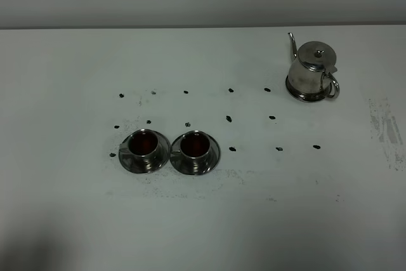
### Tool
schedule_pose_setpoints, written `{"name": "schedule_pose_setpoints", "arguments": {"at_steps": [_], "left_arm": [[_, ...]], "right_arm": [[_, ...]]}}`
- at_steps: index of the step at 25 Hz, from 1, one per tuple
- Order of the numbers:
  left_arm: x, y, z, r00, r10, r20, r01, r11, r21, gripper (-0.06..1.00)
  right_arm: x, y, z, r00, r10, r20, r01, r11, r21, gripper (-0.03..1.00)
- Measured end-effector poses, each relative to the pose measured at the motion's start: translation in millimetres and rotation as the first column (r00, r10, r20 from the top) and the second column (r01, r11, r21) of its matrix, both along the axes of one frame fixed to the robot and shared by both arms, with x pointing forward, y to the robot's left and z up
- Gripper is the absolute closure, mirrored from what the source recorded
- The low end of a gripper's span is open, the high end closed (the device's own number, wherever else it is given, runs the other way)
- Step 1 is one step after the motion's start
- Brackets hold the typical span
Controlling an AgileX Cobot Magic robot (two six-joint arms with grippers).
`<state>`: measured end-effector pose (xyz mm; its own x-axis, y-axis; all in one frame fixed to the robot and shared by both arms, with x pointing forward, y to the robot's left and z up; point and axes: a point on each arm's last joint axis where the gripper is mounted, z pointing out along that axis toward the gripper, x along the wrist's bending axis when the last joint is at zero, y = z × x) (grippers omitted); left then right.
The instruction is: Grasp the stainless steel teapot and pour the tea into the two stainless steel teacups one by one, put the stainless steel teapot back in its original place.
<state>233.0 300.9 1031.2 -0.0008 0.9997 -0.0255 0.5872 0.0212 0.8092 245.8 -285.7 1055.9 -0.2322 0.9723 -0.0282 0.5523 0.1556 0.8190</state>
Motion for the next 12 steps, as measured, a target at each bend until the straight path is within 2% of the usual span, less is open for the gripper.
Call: {"name": "schedule_pose_setpoints", "arguments": {"at_steps": [7, 12], "left_arm": [[0.0, 0.0, 0.0, 1.0, 0.0, 0.0, 0.0, 1.0, 0.0, 0.29], [0.0, 0.0, 0.0, 1.0, 0.0, 0.0, 0.0, 1.0, 0.0, 0.29]], "right_arm": [[-9.0, -0.4, 0.2, 0.998, 0.02, 0.055, -0.021, 1.0, 0.004, 0.74], [-9.3, -0.3, 0.2, 0.998, 0.021, 0.056, -0.021, 1.0, 0.005, 0.74]]}}
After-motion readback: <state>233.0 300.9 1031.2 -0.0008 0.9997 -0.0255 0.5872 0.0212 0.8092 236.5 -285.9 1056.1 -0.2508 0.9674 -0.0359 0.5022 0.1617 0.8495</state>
